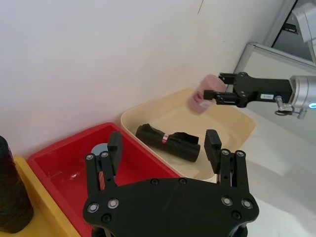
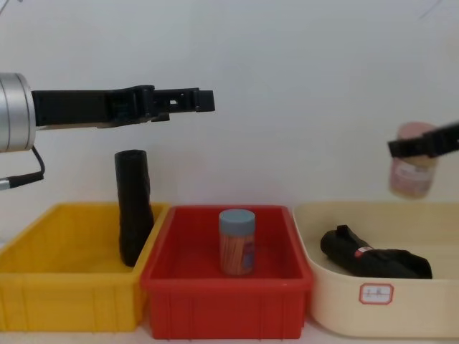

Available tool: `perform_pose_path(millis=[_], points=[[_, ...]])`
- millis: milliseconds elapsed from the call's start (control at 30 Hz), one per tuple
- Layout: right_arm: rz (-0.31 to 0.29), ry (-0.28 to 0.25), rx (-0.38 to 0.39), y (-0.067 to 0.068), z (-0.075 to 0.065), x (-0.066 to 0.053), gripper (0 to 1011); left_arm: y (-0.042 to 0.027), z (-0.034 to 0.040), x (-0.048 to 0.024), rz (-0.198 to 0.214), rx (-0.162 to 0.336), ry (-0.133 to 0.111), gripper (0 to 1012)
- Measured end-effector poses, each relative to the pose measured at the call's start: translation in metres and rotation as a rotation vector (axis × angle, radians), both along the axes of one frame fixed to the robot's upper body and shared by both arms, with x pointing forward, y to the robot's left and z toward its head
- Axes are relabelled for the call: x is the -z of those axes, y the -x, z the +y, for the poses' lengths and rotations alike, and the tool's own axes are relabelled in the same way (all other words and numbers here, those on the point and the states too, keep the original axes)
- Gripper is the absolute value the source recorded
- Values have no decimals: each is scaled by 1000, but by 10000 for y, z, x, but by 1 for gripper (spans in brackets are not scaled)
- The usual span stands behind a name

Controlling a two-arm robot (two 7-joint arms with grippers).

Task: Pick up the garbage bag with the one hand and transfer it to the other hand.

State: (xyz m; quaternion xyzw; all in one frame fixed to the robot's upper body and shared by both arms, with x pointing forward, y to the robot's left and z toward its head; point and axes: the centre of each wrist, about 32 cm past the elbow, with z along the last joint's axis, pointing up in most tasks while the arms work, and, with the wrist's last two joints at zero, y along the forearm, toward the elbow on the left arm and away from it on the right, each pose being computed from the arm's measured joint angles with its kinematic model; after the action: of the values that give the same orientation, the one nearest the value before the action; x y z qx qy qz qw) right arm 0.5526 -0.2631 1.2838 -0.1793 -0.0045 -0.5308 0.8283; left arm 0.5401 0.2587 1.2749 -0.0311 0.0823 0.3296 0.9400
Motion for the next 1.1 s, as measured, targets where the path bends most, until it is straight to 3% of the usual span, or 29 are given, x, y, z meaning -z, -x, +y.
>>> perform_pose_path(millis=[67,533,833,1100], points=[[6,11,26,57,-46,33,652,0,0,0,0,0,0,1002],[25,49,108,244,-189,124,1001,0,0,0,0,0,0,1002],[20,52,117,290,-208,139,1001,0,0,0,0,0,0,1002],[-39,26,97,345,-170,155,1001,0,0,0,0,0,0,1002]])
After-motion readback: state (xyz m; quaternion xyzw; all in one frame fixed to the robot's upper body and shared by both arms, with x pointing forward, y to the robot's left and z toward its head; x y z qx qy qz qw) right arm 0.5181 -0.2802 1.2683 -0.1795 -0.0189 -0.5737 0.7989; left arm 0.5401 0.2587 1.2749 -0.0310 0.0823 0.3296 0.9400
